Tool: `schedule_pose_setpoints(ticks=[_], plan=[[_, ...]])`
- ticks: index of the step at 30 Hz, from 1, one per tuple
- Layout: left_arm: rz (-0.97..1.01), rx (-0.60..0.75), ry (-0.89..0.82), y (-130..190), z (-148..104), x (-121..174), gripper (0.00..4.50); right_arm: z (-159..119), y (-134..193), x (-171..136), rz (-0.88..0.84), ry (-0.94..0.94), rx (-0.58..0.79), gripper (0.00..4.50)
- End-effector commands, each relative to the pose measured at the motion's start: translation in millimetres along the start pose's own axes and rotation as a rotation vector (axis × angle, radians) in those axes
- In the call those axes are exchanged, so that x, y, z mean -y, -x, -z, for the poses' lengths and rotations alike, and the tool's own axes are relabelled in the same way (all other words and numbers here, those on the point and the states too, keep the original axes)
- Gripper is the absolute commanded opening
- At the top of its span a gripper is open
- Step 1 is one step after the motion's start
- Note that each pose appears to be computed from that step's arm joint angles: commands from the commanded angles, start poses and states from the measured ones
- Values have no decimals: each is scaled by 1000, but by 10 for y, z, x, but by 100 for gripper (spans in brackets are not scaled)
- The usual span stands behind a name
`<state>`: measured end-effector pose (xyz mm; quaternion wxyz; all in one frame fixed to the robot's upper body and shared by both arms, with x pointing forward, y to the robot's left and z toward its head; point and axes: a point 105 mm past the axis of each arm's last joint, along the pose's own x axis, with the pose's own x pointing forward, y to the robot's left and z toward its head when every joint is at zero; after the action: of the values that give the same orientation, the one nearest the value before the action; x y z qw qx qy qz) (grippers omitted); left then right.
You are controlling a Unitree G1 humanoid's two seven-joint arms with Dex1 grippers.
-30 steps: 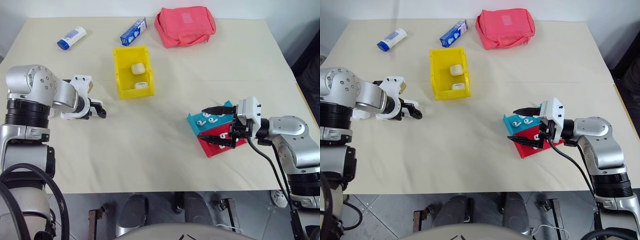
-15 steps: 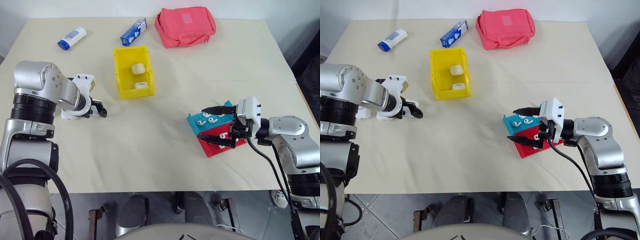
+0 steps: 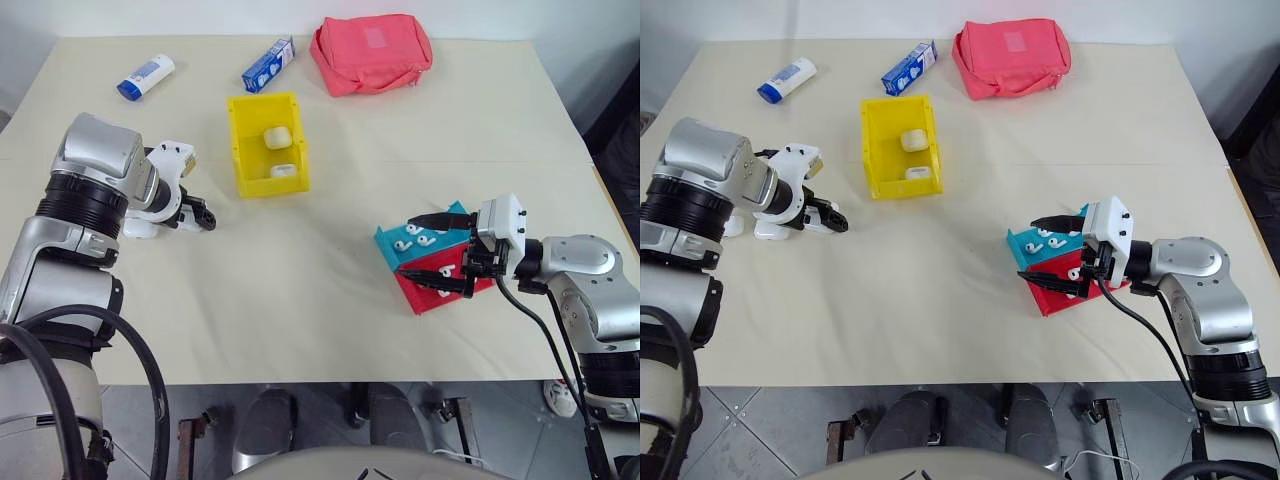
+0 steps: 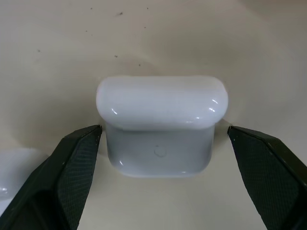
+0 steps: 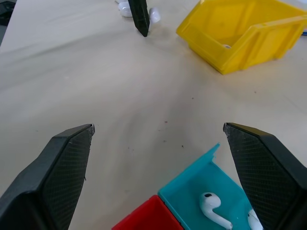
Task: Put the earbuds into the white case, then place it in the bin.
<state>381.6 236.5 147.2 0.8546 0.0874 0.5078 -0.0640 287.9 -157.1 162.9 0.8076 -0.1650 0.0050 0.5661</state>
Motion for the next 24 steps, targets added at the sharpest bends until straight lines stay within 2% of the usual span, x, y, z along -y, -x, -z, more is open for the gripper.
schedule_pose_setpoints(ticks=[1, 7, 10, 14, 20, 24], plan=[[-28, -35, 9, -41, 70, -78, 449, -120, 57, 7, 11, 42, 12, 450], [-16, -53, 13, -72, 111, -74, 449, -128, 65, 26, 15, 44, 6, 450], [-15, -60, 16, -83, 124, -72, 393, -136, 65, 44, 18, 48, 4, 450], [-16, -68, 26, -73, 146, -90, 282, -137, 70, 53, 21, 50, 1, 450], [-20, -48, 44, -23, 160, -153, 280, -147, 81, 74, 32, 58, -1, 450], [79, 132, -52, 126, -57, 30, 280, -157, 111, 102, 49, 67, -6, 450]])
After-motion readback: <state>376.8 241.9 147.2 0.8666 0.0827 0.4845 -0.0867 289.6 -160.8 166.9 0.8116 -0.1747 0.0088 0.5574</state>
